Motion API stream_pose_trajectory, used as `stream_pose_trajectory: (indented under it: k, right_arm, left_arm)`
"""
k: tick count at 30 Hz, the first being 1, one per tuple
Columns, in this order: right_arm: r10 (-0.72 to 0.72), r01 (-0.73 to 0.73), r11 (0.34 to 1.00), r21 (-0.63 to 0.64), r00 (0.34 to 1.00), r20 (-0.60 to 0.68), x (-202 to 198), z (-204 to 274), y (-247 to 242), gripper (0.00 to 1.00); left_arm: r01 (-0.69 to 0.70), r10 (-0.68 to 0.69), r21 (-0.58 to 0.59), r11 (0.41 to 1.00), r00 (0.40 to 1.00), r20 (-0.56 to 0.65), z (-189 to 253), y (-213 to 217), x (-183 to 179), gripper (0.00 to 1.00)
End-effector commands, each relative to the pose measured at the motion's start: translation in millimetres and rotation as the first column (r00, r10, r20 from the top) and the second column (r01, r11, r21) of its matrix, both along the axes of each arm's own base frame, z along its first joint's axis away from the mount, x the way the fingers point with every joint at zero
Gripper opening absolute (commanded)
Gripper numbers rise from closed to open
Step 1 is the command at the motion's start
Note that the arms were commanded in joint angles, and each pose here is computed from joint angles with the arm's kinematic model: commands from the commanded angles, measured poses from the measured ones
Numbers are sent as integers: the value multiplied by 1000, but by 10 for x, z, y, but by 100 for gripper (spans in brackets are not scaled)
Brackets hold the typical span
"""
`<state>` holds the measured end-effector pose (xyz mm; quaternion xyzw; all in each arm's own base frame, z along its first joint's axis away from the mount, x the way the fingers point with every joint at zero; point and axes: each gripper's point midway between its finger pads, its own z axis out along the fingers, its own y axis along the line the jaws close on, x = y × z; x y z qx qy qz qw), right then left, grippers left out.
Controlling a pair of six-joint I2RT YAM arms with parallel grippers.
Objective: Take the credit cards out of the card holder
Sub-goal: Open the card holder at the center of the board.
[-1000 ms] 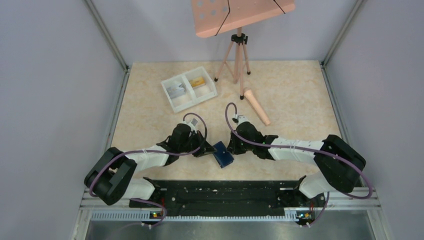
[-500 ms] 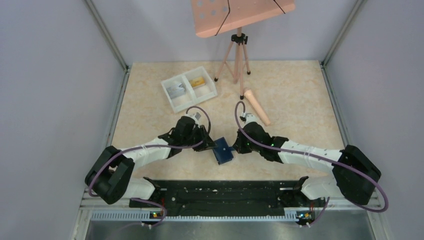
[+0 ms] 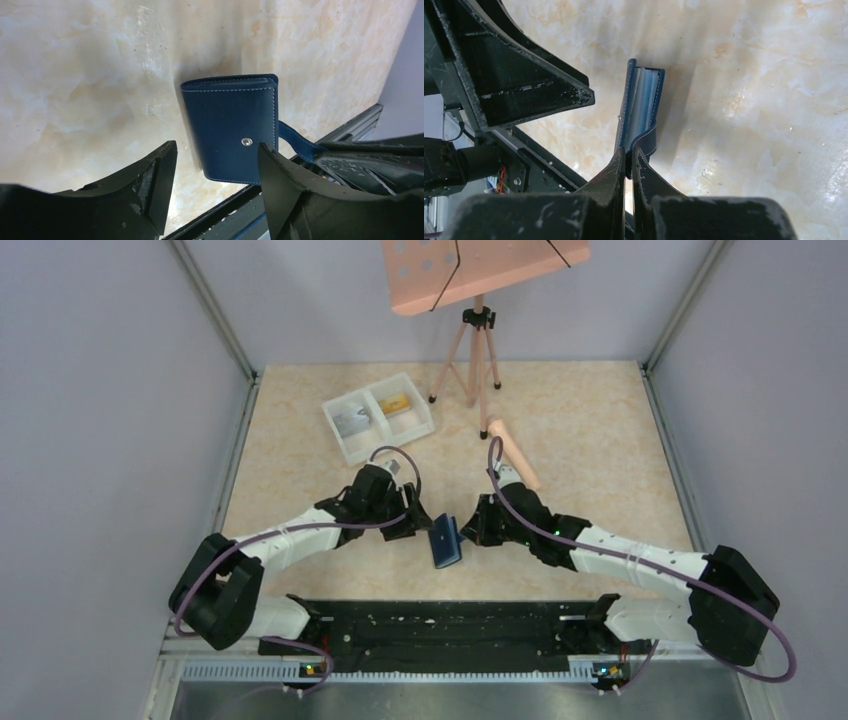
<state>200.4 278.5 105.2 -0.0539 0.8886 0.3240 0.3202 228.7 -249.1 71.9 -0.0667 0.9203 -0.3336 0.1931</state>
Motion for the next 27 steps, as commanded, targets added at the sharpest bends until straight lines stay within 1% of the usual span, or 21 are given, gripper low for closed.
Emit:
stream_pose_trajectory:
  k: [1,4,8,14,20,24,26,27]
  right_arm:
    - [-7,5,997,76,1000,18,19,159,73,0]
    - [15,-16,996,87,1000,10,-19,176,100,0]
    - [23,-24,996,91,1000,13,-22,196,114,0]
    - [27,-31,992,126,999,34,-7,284,156,0]
    - [27,-32,992,124,999,38,-3,288,151,0]
    - [20,-25,993,119,999,42,9,287,139,0]
    - [5,-10,994,105,999,44,22,275,101,0]
    - [-7,1,995,100,999,53,41,283,82,0]
  left_arm:
    - [51,-44,-128,991,997,58,290,-155,-22,67]
    - [64,-54,-148,987,996,73,360,-189,-20,69]
    - [122,-107,-179,976,990,87,435,-275,-53,71]
    - [184,-180,-165,969,983,40,295,-369,-109,72]
    - [214,-210,-137,967,977,41,265,-425,-119,73]
    - [202,-200,-80,976,979,31,193,-373,-94,70]
    - [191,-191,-36,981,981,20,131,-310,-89,66]
    - [187,-186,-17,982,982,12,108,-277,-95,62]
